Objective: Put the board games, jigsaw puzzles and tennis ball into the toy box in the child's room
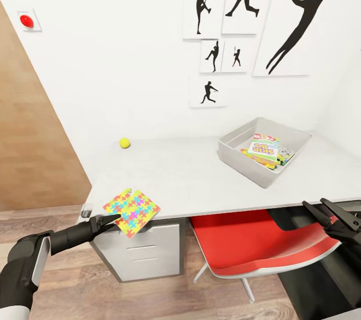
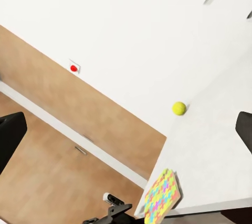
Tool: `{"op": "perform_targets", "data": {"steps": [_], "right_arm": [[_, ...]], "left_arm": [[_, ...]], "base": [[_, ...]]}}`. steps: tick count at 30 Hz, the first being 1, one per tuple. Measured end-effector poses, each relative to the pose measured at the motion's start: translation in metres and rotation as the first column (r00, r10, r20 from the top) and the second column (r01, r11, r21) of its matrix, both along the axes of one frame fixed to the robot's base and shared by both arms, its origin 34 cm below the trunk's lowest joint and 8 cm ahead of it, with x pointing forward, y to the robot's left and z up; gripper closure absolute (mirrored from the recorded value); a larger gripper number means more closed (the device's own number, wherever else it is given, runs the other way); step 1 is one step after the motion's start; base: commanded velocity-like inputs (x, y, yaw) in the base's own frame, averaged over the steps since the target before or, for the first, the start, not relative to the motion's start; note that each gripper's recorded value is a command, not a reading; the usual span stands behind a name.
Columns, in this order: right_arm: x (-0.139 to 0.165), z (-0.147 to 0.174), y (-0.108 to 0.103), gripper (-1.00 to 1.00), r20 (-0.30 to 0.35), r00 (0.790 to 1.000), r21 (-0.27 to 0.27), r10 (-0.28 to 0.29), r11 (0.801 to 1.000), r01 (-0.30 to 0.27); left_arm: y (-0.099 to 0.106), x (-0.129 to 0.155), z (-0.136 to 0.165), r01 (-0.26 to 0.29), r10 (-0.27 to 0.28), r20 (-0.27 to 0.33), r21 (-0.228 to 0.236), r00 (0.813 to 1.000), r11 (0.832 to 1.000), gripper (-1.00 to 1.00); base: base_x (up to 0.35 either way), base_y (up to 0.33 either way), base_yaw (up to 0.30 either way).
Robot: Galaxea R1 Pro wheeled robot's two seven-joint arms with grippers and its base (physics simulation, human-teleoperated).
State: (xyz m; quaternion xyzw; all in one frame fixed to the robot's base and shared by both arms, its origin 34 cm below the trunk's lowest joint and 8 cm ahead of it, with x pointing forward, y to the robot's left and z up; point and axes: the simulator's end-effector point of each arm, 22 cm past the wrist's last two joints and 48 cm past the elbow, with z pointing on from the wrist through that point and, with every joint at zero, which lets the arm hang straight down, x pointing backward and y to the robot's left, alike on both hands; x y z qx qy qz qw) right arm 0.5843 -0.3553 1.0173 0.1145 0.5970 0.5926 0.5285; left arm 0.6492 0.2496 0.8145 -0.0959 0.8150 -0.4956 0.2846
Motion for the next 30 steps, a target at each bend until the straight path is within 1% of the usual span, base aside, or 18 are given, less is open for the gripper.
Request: {"op": "perform_targets", "data": {"steps": [11,29,30], "right_arm": [[0.0000,0.0002,0.0000,-1.00,0.001,1.000,0.000,0.000,1.000,0.000],[0.0000,0.0001,0.0000,-1.00,0.000,1.000,0.000,0.000,1.000,0.000],[0.0000,0.0000,0.0000,-1.00,0.000,1.000,0.000,0.000,1.000,0.000]], "left_arm": [[-0.0001,-0.0001,-0.0001,0.000,0.000,0.000,0.000,1.000,1.000,-1.00],[0.0003,0.0000,0.0003,-0.001,0.001,0.000,-0.002,1.000,1.000,-1.00],[0.0003,0.0000,0.0003,-0.001,0.001,0.000,-0.002,1.000,1.000,1.00]], "base": [[0.000,-0.150,0.000],[0.000,-0.009,0.000],[0.000,0.000,0.000]]}}
